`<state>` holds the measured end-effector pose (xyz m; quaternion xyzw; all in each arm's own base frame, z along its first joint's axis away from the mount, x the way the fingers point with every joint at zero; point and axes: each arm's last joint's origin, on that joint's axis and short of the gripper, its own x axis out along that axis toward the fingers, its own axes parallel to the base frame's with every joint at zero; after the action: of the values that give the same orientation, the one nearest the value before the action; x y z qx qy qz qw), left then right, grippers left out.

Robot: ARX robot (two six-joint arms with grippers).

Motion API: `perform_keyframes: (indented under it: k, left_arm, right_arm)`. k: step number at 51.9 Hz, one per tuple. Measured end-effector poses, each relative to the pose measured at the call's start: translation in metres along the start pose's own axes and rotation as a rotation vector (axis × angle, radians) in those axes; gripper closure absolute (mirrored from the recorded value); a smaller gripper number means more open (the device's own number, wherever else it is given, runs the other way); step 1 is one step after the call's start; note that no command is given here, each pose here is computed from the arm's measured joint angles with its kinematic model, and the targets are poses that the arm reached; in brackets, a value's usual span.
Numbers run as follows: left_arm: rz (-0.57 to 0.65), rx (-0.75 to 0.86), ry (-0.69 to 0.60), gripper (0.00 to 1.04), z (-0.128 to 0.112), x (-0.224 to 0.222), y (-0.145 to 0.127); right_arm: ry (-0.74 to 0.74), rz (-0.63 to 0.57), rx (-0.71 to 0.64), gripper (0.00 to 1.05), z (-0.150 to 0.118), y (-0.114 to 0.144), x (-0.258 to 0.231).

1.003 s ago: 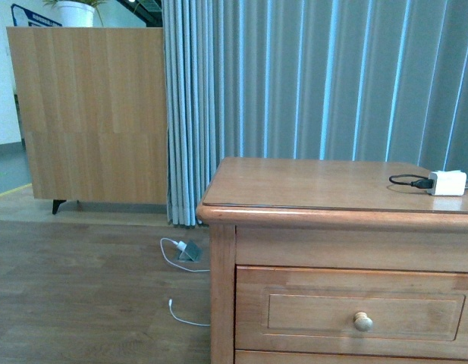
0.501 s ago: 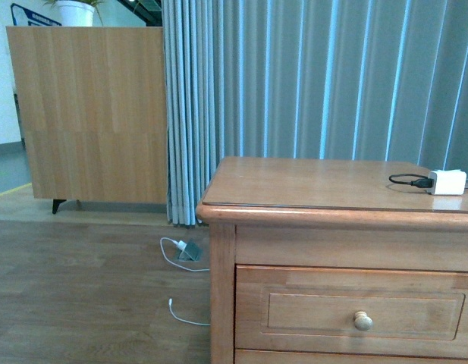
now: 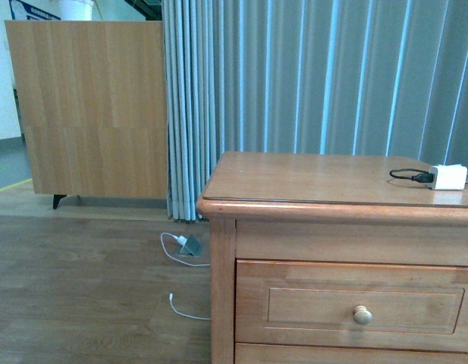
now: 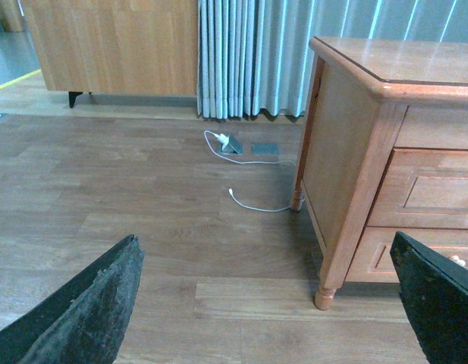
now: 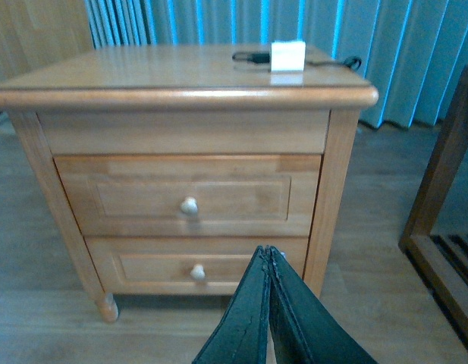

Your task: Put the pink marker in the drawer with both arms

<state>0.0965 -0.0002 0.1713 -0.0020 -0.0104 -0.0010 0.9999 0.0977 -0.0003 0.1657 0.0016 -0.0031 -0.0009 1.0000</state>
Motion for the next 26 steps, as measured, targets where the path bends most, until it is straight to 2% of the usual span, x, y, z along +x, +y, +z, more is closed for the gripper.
perform_keyframes:
  k: [17,18,21,26]
  left_arm:
    - [0.000,0.000,0.000,0.06,0.0000,0.0000,0.0000]
    - [0.000,0.000,0.000,0.06,0.0000,0.0000,0.0000]
    - [0.000,0.000,0.000,0.06,0.0000,0.0000,0.0000]
    - [0.000,0.000,0.000,0.06,0.0000,0.0000,0.0000]
  right_arm:
    - [0.004,0.000,0.000,1.03,-0.0004,0.0000,0.0000]
    - [0.004,0.000,-0.002,1.02,-0.0004,0.0000,0.0000]
    - [0.004,0.000,-0.001,0.86,-0.0004,0.0000,0.0000]
    - [0.004,0.000,-0.001,0.69,-0.0004,0.0000,0.0000]
